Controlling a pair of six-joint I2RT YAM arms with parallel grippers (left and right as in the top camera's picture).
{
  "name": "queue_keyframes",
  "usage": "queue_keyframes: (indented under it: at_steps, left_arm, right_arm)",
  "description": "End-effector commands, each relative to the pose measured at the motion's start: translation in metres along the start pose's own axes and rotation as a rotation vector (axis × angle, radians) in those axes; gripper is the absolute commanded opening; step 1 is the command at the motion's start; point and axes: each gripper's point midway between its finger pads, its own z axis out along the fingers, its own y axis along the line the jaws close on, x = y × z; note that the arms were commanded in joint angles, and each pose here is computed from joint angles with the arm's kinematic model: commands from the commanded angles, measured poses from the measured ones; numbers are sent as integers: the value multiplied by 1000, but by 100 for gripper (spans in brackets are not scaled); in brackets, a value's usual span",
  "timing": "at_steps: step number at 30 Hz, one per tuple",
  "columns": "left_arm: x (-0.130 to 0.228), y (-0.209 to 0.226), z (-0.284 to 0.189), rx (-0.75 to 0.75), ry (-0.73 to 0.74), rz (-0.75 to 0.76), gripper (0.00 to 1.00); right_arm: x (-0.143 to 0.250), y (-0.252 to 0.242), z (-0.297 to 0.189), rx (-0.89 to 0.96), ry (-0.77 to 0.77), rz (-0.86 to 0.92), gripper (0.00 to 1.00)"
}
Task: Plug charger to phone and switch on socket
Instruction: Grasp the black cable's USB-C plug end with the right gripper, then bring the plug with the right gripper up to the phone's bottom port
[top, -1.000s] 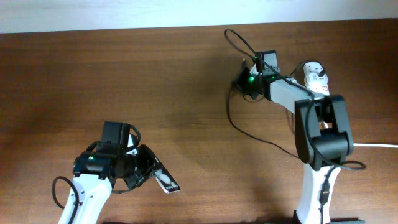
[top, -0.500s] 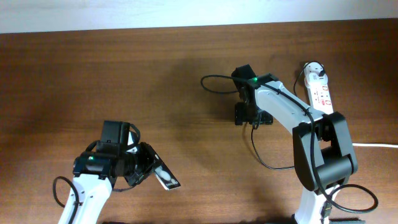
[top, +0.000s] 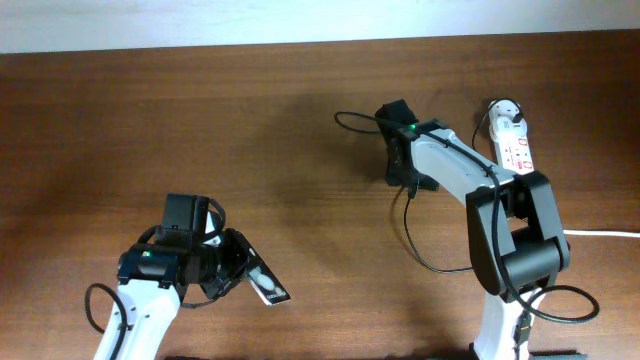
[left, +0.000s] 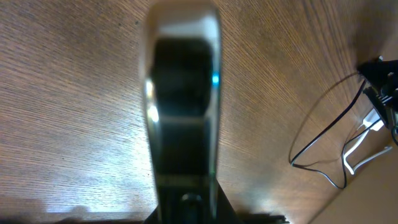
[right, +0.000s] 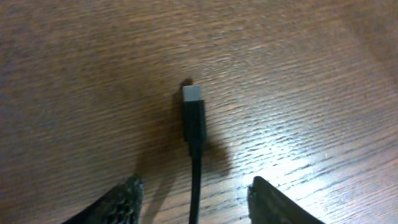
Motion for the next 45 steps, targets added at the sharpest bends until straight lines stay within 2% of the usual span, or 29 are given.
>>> queue_keyframes:
  at_steps: [1,3,8,13,15,22,27,30,33,37,41,45]
  left_arm:
    - [-2,-5,-3,18,-8,20,3]
    - [-2,-5,-3,18,-8,20,2]
    - [-2,-4,-3,18,-7,20,2]
    - [-2,-5,-3,18,-8,20,2]
    - [-2,-4,-3,18,-7,20,1]
    - [-2,-5,-3,18,-8,20,0]
    - [-1,-5,-3,21,-4,20,0]
    - [5,-10,-3,52,29,21,0]
    - [11,-23,-5,119,70,34,0]
    - [-12,-57,-10,252,-25,126,0]
    - [-48,-108,-10,443,-114,201,0]
    - [-65,-167,-2,720,-25,262,0]
  right_arm:
    - [15,-10,22,58,66,-7,47]
    - [19,-12,25,69,85,-13,37]
    - [32,-14,37,98,137,-32,25]
    - [34,-13,38,90,145,-32,22]
    - [36,-10,39,78,155,-32,16]
    - [39,-6,39,52,171,-29,5]
    - [43,6,33,-25,205,-23,4]
    - [38,29,-2,-203,220,-42,4]
    - [32,33,-64,-360,167,-93,4]
    - [35,8,-153,-467,41,-117,4]
    - [67,-7,-230,-649,-6,-139,4]
    - [107,-25,-271,-748,2,-200,4]
